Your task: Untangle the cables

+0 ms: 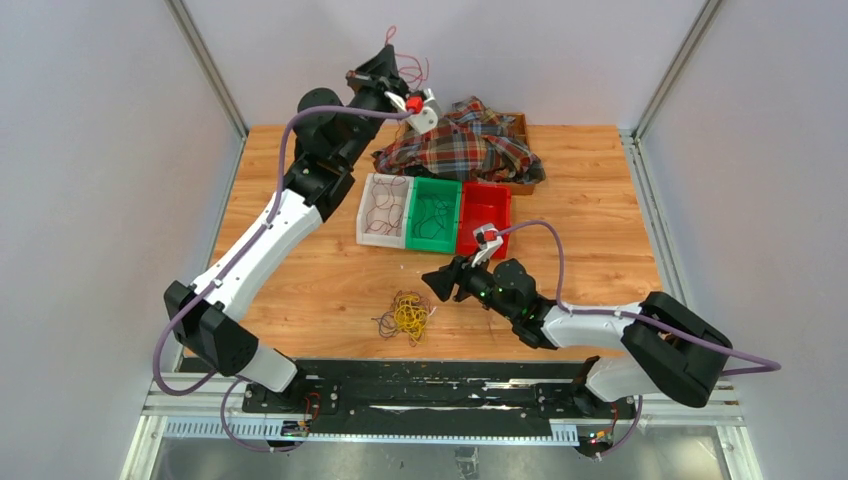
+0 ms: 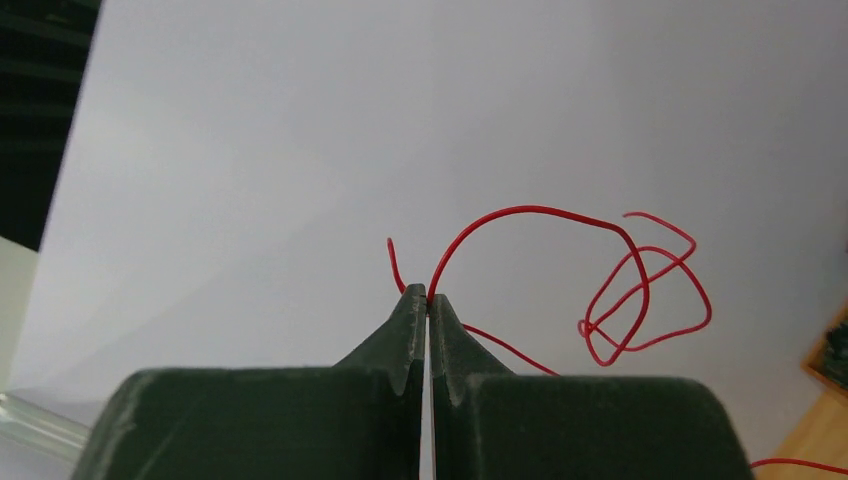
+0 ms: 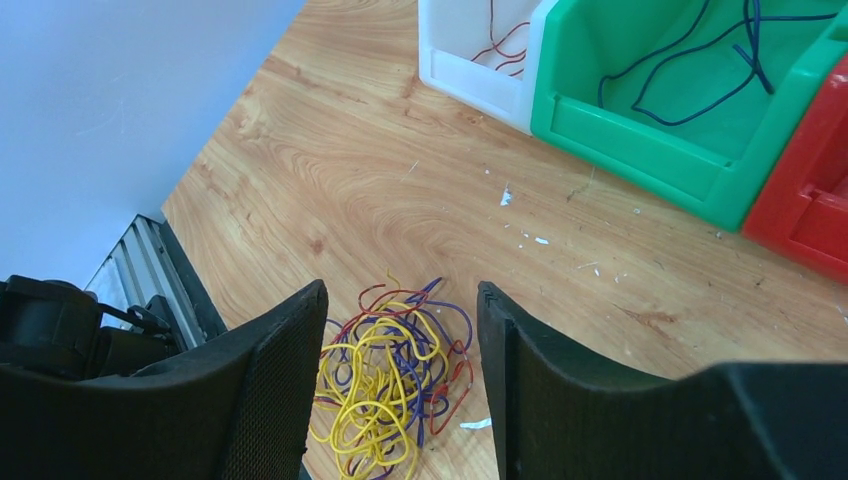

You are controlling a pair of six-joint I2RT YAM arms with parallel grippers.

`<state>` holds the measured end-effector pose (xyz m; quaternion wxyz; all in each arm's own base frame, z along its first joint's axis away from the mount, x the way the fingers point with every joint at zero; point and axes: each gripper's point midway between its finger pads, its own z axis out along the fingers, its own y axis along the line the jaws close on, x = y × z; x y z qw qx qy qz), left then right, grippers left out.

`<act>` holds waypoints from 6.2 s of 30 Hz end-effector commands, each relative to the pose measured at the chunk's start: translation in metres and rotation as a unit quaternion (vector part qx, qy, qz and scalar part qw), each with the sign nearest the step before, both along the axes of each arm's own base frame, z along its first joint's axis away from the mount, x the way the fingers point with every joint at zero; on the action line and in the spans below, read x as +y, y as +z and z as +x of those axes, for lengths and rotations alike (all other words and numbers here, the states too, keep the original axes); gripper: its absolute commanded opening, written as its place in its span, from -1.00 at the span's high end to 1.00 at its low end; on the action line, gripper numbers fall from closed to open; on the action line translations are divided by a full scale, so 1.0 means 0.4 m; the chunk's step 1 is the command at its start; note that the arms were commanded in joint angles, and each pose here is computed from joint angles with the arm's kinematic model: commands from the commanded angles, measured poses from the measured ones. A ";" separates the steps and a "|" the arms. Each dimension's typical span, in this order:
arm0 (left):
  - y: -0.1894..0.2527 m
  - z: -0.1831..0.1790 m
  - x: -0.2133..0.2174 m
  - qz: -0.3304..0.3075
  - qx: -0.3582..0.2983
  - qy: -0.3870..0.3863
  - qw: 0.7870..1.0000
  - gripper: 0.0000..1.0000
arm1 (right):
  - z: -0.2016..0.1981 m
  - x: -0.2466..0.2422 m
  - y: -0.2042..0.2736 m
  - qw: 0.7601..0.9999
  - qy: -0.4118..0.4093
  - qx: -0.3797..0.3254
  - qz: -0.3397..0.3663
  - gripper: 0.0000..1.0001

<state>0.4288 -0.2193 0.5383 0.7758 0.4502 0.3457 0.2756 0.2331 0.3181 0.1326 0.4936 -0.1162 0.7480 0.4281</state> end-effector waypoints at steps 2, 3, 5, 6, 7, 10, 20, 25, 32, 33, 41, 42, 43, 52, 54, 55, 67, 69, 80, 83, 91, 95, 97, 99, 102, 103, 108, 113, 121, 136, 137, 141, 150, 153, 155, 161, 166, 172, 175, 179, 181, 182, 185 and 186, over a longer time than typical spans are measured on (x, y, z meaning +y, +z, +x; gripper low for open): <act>-0.130 -0.021 0.048 0.012 0.067 0.021 0.997 0.99 | 0.016 -0.024 0.030 1.000 -0.018 -0.010 0.019 -0.13; -0.159 -0.023 0.054 0.017 0.077 0.025 0.997 0.99 | 0.016 -0.025 0.029 1.000 -0.019 -0.009 0.018 -0.13; -0.213 -0.024 0.064 0.027 0.104 0.032 0.994 0.99 | 0.017 -0.024 0.030 1.000 -0.019 -0.007 0.020 -0.12; -0.238 -0.024 0.067 0.030 0.118 0.034 0.992 0.99 | 0.017 -0.024 0.027 1.000 -0.018 -0.006 0.020 -0.12; -0.261 -0.023 0.070 0.031 0.133 0.037 0.990 0.99 | 0.017 -0.022 0.027 1.000 -0.018 -0.005 0.020 -0.11; -0.307 -0.019 0.078 0.021 0.170 0.043 0.984 0.99 | 0.018 -0.020 0.027 1.000 -0.017 -0.002 0.022 -0.10; -0.503 -0.003 0.092 -0.014 0.331 0.081 0.940 0.99 | 0.018 -0.029 0.023 1.000 -0.021 0.002 0.019 -0.08; -0.570 0.040 0.117 -0.025 0.355 0.115 0.927 0.99 | 0.020 -0.031 0.022 1.000 -0.023 0.005 0.021 -0.06; -0.688 0.089 0.127 0.013 0.380 0.133 0.915 0.99 | 0.024 -0.039 0.016 0.999 -0.027 0.012 0.019 -0.03; -0.719 0.091 0.125 0.029 0.388 0.135 0.911 0.99 | 0.025 -0.042 0.016 0.999 -0.030 0.013 0.018 -0.03; -0.856 0.111 0.124 0.081 0.416 0.145 0.894 0.99 | 0.035 -0.055 0.010 0.999 -0.039 0.019 0.017 -0.01; -0.869 0.112 0.123 0.083 0.420 0.145 0.892 0.99 | 0.036 -0.056 0.010 0.999 -0.040 0.019 0.017 -0.01; -0.883 0.113 0.121 0.086 0.425 0.145 0.889 0.99 | 0.036 -0.056 0.008 0.999 -0.040 0.020 0.016 -0.01; -1.007 0.129 0.113 0.091 0.463 0.155 0.868 0.99 | 0.040 -0.059 0.001 0.999 -0.042 0.024 0.017 0.01; -1.029 0.132 0.104 0.081 0.479 0.150 0.861 0.99 | 0.041 -0.061 0.002 0.999 -0.044 0.023 0.016 0.01; -1.037 0.132 0.098 0.074 0.489 0.146 0.857 0.99 | 0.041 -0.062 0.002 0.999 -0.044 0.024 0.016 0.01; -1.060 0.147 0.122 0.039 0.551 0.162 0.817 0.31 | 0.042 -0.074 0.001 0.998 -0.050 0.024 0.018 0.03; -1.045 0.144 0.127 0.036 0.555 0.159 0.816 0.05 | 0.042 -0.074 0.001 0.998 -0.050 0.024 0.018 0.03; -0.868 0.073 0.095 0.015 0.606 0.071 0.792 -0.96 | 0.037 -0.077 0.007 0.998 -0.049 0.023 0.023 0.04; -0.836 0.031 0.086 0.013 0.617 0.046 0.786 -0.96 | 0.038 -0.080 0.009 0.998 -0.050 0.022 0.023 0.04; -0.909 -0.080 0.068 0.014 0.682 0.007 0.731 -0.43 | 0.031 -0.074 0.014 0.998 -0.042 0.025 0.026 0.10; -0.933 -0.253 0.037 0.054 0.721 -0.067 0.688 -0.72 | 0.026 -0.084 0.014 0.999 -0.044 0.024 0.018 -0.07; -0.941 -0.342 0.030 0.073 0.734 -0.094 0.668 -0.81 | 0.025 -0.093 0.008 0.998 -0.049 0.022 0.012 -0.11; -0.940 -0.427 0.016 0.082 0.744 -0.124 0.651 -0.87 | 0.024 -0.101 0.003 0.998 -0.054 0.022 0.009 -0.11; -0.973 -0.521 0.002 0.112 0.753 -0.152 0.631 -0.87 | 0.021 -0.109 0.000 0.998 -0.058 0.023 0.009 -0.09; -0.989 -0.541 -0.001 0.128 0.752 -0.161 0.626 -0.85 | 0.019 -0.112 -0.002 0.998 -0.059 0.026 0.008 -0.06; -1.044 -0.556 -0.030 0.171 0.758 -0.190 0.600 -0.66 | 0.005 -0.142 0.004 0.997 -0.071 0.030 0.003 0.19; -1.095 -0.524 -0.049 0.212 0.749 -0.206 0.593 -0.56 | -0.010 -0.200 0.023 0.995 -0.101 0.021 -0.001 0.28; -1.131 -0.462 -0.078 0.227 0.725 -0.204 0.617 -0.39 | -0.023 -0.254 0.033 0.991 -0.131 0.018 -0.007 0.40; -1.196 -0.458 -0.062 0.247 0.720 -0.187 0.621 0.03 | -0.011 -0.238 0.054 0.992 -0.123 0.008 -0.016 0.53; -1.197 -0.457 -0.064 0.245 0.720 -0.187 0.622 0.09 | -0.010 -0.238 0.056 0.992 -0.123 0.008 -0.016 0.54; -1.181 -0.446 -0.073 0.231 0.721 -0.180 0.628 0.61 | -0.007 -0.233 0.061 0.993 -0.121 0.006 -0.016 0.58; -1.019 -0.448 -0.076 0.141 0.730 -0.143 0.653 0.99 | 0.002 -0.206 0.075 0.994 -0.105 -0.003 -0.012 0.42; -0.960 -0.456 -0.063 0.115 0.737 -0.122 0.654 0.99 | 0.003 -0.183 0.105 0.996 -0.084 -0.022 -0.002 -0.03; -0.904 -0.464 -0.064 0.096 0.732 -0.126 0.662 0.99 | 0.005 -0.164 0.129 0.997 -0.068 -0.035 0.002 -0.18; -0.729 -0.488 -0.076 0.031 0.702 -0.161 0.693 0.99 | -0.001 -0.091 0.217 0.996 -0.003 -0.081 0.022 -0.34; -0.630 -0.510 -0.078 0.008 0.690 -0.182 0.701 0.99 | -0.004 -0.025 0.285 0.992 0.032 -0.121 0.034 -0.38; -0.538 -0.539 -0.077 -0.008 0.675 -0.208 0.707 0.99 | 0.012 0.049 0.298 0.988 0.062 -0.136 0.035 -0.39; -0.487 -0.550 -0.075 -0.018 0.659 -0.224 0.718 0.99 | 0.010 0.085 0.288 0.987 0.083 -0.134 0.040 -0.38; -0.428 -0.553 -0.075 -0.027 0.636 -0.238 0.734 0.99 | -0.007 0.133 0.272 0.984 0.116 -0.126 0.043 -0.33; -0.394 -0.550 -0.075 -0.031 0.622 -0.245 0.743 0.99 | -0.013 0.150 0.251 0.984 0.125 -0.116 0.041 -0.30; -0.385 -0.550 -0.076 -0.033 0.619 -0.247 0.745 0.99 | -0.015 0.157 0.242 0.985 0.128 -0.112 0.042 -0.27; -0.330 -0.548 -0.080 -0.042 0.598 -0.259 0.757 0.99 | -0.017 0.172 0.216 0.986 0.131 -0.096 0.045 -0.20; -0.313 -0.547 -0.080 -0.046 0.593 -0.261 0.760 0.99 | -0.014 0.173 0.201 0.987 0.128 -0.088 0.042 -0.18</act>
